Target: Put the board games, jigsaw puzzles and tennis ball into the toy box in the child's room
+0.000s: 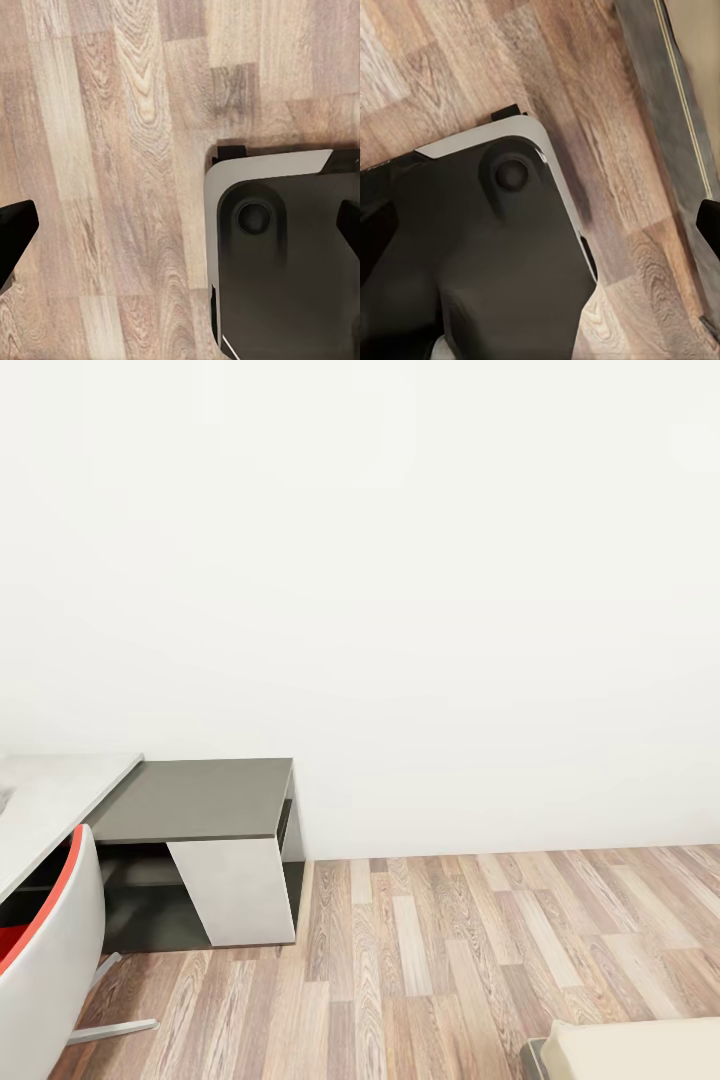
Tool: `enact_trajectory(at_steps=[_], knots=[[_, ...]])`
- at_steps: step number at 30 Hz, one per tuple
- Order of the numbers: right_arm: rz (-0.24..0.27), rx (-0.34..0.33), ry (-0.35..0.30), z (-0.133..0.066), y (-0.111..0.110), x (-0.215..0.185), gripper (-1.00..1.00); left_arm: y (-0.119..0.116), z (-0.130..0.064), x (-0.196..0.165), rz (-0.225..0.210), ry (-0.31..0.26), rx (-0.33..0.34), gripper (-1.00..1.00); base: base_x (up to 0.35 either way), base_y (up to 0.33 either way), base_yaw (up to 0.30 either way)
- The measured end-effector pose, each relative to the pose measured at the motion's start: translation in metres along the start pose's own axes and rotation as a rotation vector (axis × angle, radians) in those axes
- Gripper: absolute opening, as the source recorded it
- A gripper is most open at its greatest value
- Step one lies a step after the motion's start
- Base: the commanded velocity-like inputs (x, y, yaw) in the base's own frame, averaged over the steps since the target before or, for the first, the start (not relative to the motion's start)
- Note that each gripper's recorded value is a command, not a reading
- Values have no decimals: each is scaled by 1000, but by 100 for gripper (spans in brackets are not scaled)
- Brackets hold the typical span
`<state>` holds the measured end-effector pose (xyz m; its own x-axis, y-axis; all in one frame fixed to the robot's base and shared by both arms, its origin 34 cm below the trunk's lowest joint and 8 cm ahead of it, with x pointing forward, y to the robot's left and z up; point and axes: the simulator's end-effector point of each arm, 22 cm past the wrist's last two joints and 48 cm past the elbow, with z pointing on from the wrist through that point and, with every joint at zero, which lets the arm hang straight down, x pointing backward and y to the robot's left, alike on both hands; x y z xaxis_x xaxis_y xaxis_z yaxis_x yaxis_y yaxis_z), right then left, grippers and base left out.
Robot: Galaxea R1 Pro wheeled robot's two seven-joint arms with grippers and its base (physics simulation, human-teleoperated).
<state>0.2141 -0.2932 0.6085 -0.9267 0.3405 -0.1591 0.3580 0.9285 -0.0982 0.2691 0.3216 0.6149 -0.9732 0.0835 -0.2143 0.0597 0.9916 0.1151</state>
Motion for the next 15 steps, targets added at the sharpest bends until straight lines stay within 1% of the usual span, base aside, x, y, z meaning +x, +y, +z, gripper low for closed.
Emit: enact_trajectory(at_steps=[15], knots=[[0, 1, 0, 0, -1, 0, 100, 0, 0, 0, 0, 0, 0, 100, 0, 0, 0]])
